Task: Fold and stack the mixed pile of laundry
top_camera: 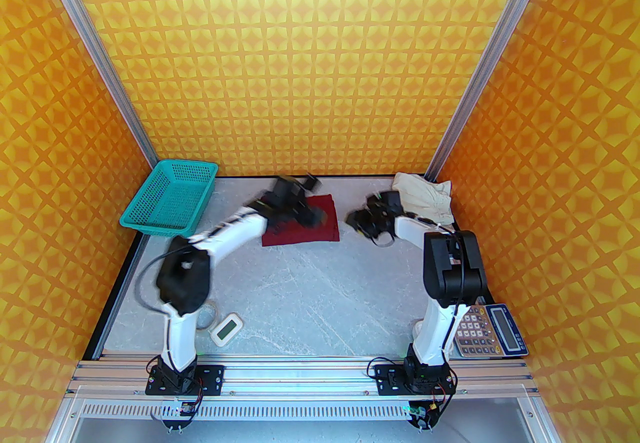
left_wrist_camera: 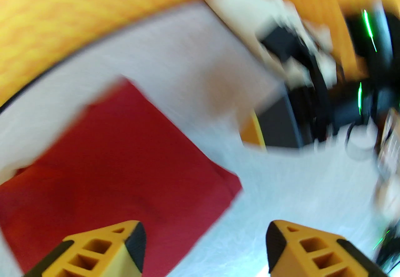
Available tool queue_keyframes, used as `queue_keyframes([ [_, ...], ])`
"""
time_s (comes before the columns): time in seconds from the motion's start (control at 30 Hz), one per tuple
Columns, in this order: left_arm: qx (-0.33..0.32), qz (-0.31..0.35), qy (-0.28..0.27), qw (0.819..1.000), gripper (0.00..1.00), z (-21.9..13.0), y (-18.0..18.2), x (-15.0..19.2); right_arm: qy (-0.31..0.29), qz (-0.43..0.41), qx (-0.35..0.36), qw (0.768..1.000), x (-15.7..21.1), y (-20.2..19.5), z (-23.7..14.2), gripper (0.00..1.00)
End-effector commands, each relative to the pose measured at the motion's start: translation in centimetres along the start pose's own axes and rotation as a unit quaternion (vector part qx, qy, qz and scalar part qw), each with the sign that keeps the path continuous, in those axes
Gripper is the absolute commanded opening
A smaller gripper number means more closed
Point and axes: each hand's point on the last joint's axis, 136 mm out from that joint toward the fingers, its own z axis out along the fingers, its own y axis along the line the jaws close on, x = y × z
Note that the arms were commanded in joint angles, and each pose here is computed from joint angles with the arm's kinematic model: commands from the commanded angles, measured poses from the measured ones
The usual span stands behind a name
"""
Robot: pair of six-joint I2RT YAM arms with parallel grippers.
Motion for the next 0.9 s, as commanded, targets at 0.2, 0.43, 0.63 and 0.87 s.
queue_keyframes([
  [0.2, -0.060, 0.211, 0.050, 0.974, 0.85, 5.8, 0.6, 2.5, -0.023, 0.032, -0.035, 0.999, 0.5, 0.5, -2.8, 0.57],
  [0.43, -0.073, 0.269, 0.090, 0.956, 0.82, 8.3, 0.7, 4.1, -0.022, 0.040, -0.043, 0.998, 0.9, 0.7, -3.0, 0.58],
  [0.63, -0.058, 0.307, 0.126, 0.942, 0.50, 9.6, 0.5, 6.1, -0.015, 0.057, -0.060, 0.996, 0.6, 1.4, -2.9, 0.58],
  [0.87, -0.057, 0.302, 0.085, 0.948, 0.00, 8.2, -0.3, 4.0, 0.000, 0.105, -0.101, 0.989, 0.9, 1.9, -1.5, 0.66],
])
